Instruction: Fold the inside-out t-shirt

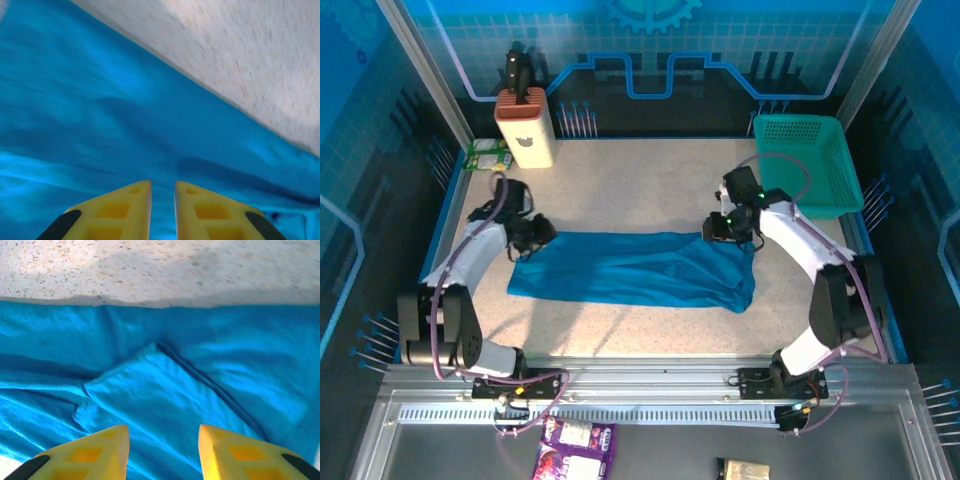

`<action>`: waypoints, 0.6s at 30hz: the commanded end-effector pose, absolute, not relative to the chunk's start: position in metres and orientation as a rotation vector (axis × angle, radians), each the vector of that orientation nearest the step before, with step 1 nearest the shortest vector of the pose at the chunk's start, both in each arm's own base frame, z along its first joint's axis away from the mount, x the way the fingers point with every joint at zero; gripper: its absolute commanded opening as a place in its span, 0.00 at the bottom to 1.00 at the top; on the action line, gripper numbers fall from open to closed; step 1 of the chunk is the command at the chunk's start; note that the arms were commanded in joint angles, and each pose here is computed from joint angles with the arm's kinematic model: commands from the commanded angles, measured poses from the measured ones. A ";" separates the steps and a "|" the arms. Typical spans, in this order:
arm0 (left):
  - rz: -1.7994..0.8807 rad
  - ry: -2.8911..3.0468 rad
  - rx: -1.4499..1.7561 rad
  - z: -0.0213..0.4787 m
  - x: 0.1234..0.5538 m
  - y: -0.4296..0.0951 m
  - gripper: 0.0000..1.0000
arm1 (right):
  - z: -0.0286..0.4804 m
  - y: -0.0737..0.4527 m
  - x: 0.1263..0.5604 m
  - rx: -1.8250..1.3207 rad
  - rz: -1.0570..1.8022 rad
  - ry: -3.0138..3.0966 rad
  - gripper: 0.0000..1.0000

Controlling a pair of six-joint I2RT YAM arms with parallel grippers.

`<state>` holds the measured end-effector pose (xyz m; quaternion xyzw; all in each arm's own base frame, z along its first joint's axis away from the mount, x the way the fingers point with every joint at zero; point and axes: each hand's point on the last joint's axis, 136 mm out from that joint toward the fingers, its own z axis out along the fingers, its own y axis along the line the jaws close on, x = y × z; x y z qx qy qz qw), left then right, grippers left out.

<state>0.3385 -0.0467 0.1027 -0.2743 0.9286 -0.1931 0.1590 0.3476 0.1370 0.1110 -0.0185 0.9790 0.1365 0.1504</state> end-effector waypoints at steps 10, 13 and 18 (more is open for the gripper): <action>-0.609 2.763 -0.795 0.067 0.323 -0.077 0.18 | 0.066 0.168 0.378 -0.281 0.428 2.913 0.46; -0.610 2.762 -0.799 0.065 0.321 -0.077 0.18 | 0.055 0.169 0.380 -0.301 0.395 2.931 0.44; -0.610 2.769 -0.803 0.062 0.319 -0.077 0.18 | 0.051 0.167 0.380 -0.338 0.319 2.949 0.30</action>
